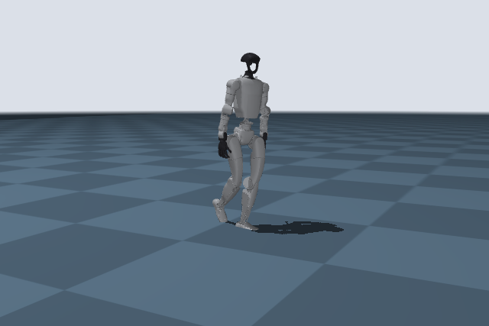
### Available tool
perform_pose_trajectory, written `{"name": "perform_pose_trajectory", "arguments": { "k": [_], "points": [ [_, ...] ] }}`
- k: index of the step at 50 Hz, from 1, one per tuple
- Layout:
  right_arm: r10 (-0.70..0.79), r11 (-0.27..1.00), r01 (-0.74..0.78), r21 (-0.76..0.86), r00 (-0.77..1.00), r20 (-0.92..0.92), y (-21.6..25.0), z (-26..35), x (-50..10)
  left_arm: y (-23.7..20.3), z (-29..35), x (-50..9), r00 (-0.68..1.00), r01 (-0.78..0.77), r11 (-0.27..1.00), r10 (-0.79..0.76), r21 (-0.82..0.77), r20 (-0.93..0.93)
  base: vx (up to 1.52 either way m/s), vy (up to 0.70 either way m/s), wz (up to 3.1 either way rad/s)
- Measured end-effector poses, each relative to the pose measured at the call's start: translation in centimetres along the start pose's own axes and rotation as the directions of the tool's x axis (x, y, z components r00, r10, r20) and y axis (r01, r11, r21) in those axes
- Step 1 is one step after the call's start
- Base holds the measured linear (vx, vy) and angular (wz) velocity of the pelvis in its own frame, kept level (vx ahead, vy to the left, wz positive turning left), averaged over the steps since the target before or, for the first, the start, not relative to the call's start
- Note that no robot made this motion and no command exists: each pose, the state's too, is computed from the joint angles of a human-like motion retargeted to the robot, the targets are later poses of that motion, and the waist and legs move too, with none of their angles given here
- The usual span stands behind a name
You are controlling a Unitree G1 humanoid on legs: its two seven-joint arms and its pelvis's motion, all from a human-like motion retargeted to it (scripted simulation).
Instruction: Walk run
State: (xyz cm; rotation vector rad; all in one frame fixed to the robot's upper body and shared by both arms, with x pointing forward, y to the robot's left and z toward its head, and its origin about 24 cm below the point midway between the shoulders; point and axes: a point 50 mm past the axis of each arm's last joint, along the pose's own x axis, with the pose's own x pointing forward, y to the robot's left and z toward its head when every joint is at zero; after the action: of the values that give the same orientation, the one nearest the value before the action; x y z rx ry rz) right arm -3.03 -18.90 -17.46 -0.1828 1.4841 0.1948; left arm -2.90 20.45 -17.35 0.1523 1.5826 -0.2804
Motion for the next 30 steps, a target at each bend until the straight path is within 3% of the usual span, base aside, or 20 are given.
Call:
{"name": "perform_pose_trajectory", "arguments": {
  "k": [8, 15, 18, 22, 30],
  "points": [
    [0.011, 0.984, 0.010, 0.176, 0.993, -0.116, 3.3, -4.1, -0.8, 4.5, 13.8, -2.4, 0.875, -0.251, 0.921, 0.085, 0.297, 0.477, 0.58, 0.02, 2.07],
    [0.033, 0.995, -0.017, 0.100, 0.987, -0.159, 3.7, -4.2, -0.8, 6.7, 18.6, -5.0, 0.793, -0.398, 0.838, 0.111, 0.373, 0.599, 0.64, -0.14, 1.29],
    [0.008, 1.000, -0.004, 0.029, 0.991, -0.132, 2.5, -3.2, -0.5, 6.9, 17.1, -4.3, 0.811, -0.390, 0.862, 0.154, 0.325, 0.565, 0.57, -0.18, 0.59],
    [-0.035, 0.999, 0.035, -0.003, 0.995, -0.091, 0.5, -1.8, -0.3, 5.3, 12.4, -2.2, 0.899, -0.270, 0.921, 0.137, 0.281, 0.415, 0.78, -0.11, 1.29],
    [-0.072, 0.979, 0.070, 0.190, 0.997, 0.005, -1.6, 0.5, -0.1, 1.1, 1.4, -0.1, 0.998, -0.043, 0.964, 0.054, 0.261, -0.036, 0.70, -0.20, 1.64]
  ]
}}
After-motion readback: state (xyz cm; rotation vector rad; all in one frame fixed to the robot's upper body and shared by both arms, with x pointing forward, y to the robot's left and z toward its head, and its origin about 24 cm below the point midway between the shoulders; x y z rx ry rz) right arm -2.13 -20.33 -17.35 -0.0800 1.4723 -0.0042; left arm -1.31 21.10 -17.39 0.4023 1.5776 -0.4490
